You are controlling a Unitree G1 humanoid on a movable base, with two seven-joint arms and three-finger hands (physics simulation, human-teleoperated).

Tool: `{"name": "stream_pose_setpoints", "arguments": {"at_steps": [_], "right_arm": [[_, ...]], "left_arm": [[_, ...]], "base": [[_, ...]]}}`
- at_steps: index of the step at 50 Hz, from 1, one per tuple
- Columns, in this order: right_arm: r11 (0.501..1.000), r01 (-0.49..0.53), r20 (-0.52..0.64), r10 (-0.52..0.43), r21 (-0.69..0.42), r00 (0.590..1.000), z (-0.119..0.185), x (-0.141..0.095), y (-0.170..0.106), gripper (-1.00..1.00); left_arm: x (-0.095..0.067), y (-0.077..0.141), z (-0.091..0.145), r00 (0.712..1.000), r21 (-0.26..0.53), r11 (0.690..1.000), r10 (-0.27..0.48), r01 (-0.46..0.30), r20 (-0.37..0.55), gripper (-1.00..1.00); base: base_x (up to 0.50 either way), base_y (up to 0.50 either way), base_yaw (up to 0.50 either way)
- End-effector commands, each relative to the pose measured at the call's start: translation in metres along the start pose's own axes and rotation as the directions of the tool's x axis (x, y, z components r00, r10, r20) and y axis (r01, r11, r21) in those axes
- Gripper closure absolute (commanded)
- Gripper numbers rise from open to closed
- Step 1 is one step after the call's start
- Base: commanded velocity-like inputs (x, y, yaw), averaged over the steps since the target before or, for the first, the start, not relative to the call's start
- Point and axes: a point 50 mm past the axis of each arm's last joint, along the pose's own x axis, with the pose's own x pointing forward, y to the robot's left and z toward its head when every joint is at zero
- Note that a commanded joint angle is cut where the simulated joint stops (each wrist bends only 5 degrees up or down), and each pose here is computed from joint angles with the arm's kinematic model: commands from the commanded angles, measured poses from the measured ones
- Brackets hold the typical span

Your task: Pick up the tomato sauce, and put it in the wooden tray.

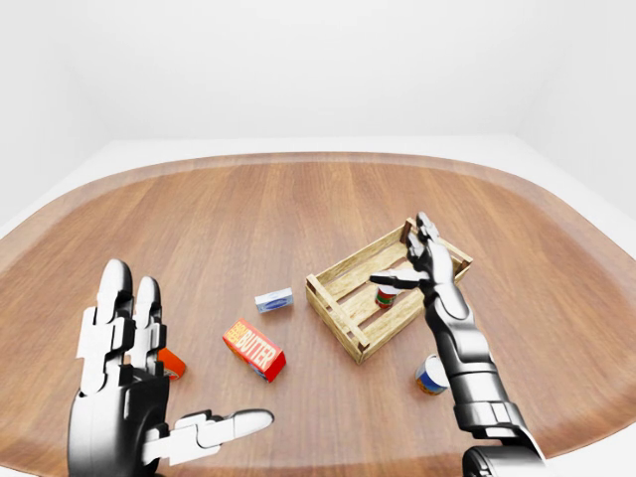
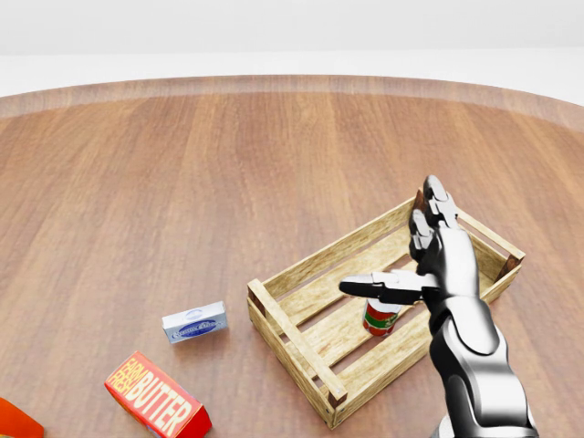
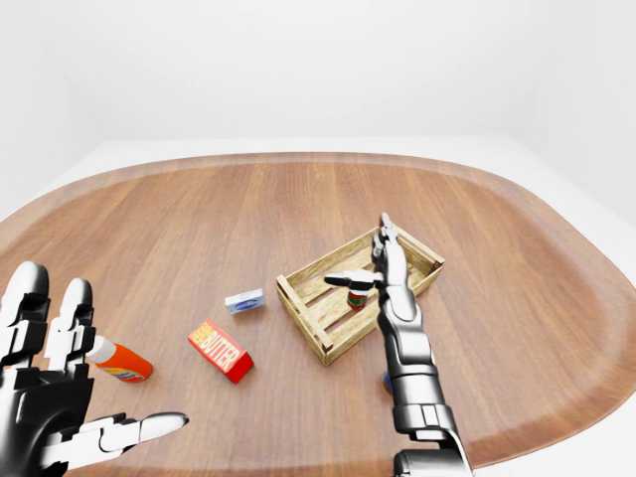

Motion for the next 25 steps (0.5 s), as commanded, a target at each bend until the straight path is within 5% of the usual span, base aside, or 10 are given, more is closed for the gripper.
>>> {"name": "stream_pose_setpoints", "arguments": {"at_steps": [1,6,15,25], "right_arm": [[0.959,-0.198,0.139,0.172,0.201,0.975,0.006,-0.050,-0.015,-1.00],[0.942,-0.248,0.164,0.214,0.225,0.963,0.005,-0.059,-0.023,-1.00],[0.867,-0.437,0.342,0.345,0.239,0.874,0.029,-0.092,-0.023,-1.00],[0.847,-0.465,0.386,0.351,0.258,0.853,0.035,-0.090,-0.026,-1.00]], "left_arm": [[0.001,-0.001,0.000,1.000,0.001,1.000,-0.001,0.001,-0.001,-1.00],[0.002,-0.003,-0.001,1.000,0.005,1.000,-0.007,0.007,-0.002,-1.00],[0.000,-0.004,0.000,1.000,0.007,1.000,-0.009,0.009,0.002,-1.00],[-0.001,-0.003,0.001,1.000,0.005,1.000,-0.008,0.008,0.004,-1.00]], "base": [[0.00,0.00,0.00],[0.00,0.00,0.00],[0.00,0.00,0.00],[0.00,0.00,0.00]]}}
